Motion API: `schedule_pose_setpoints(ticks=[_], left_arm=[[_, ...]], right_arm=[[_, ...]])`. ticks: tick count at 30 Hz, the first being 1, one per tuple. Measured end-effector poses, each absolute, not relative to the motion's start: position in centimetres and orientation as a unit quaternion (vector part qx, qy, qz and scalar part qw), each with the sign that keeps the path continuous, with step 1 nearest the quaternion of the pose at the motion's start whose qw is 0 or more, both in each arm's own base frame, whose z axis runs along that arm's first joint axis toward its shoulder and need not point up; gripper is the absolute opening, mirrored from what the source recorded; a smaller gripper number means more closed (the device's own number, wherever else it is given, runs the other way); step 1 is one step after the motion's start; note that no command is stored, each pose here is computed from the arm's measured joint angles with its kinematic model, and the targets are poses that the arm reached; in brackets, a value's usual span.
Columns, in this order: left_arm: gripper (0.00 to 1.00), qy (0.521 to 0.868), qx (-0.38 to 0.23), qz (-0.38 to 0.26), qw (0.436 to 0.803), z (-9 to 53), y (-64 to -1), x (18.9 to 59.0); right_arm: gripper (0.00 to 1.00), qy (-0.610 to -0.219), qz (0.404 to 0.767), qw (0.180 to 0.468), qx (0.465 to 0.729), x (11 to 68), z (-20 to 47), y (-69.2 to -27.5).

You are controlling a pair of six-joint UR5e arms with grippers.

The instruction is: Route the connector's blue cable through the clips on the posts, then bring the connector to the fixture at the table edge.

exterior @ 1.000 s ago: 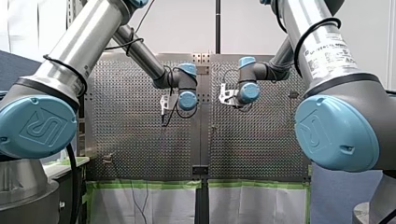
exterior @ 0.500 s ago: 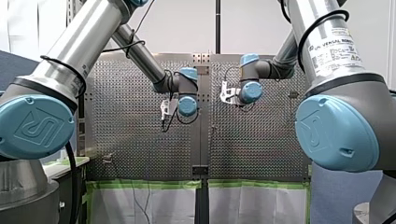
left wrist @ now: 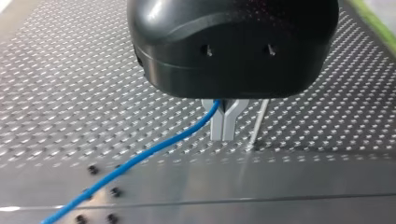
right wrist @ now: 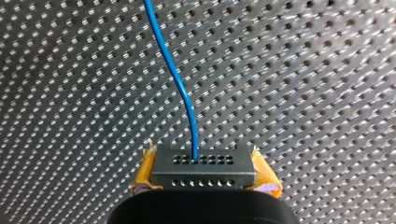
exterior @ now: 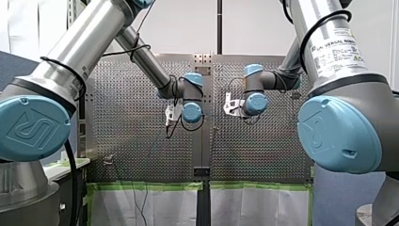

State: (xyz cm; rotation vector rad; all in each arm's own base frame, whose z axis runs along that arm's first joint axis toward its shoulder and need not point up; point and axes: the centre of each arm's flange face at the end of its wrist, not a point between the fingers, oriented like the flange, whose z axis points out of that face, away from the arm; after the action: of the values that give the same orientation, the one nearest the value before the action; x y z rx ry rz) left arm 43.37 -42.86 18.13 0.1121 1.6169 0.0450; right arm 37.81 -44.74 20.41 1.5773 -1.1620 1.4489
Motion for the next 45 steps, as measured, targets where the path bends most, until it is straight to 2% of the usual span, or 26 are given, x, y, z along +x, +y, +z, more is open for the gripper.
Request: schedule_pose_setpoints(ticks=[8, 21, 45], left_arm=[[0.00, 0.729, 0.060, 0.025, 0.681, 14.8, -43.3, 43.5], [0.00, 0.730, 0.070, 0.022, 0.679, 13.3, -43.8, 43.9], [0.00, 0.741, 0.077, 0.029, 0.666, 10.3, -45.0, 45.0]], right_arm=[[0.16, -0.459, 0.541, 0.347, 0.614, 37.0, 17.3, -44.1], [0.16, -0.465, 0.522, 0.344, 0.627, 36.5, 12.1, -45.0], [0.16, -0.411, 0.597, 0.335, 0.602, 35.5, 12.7, -48.9]])
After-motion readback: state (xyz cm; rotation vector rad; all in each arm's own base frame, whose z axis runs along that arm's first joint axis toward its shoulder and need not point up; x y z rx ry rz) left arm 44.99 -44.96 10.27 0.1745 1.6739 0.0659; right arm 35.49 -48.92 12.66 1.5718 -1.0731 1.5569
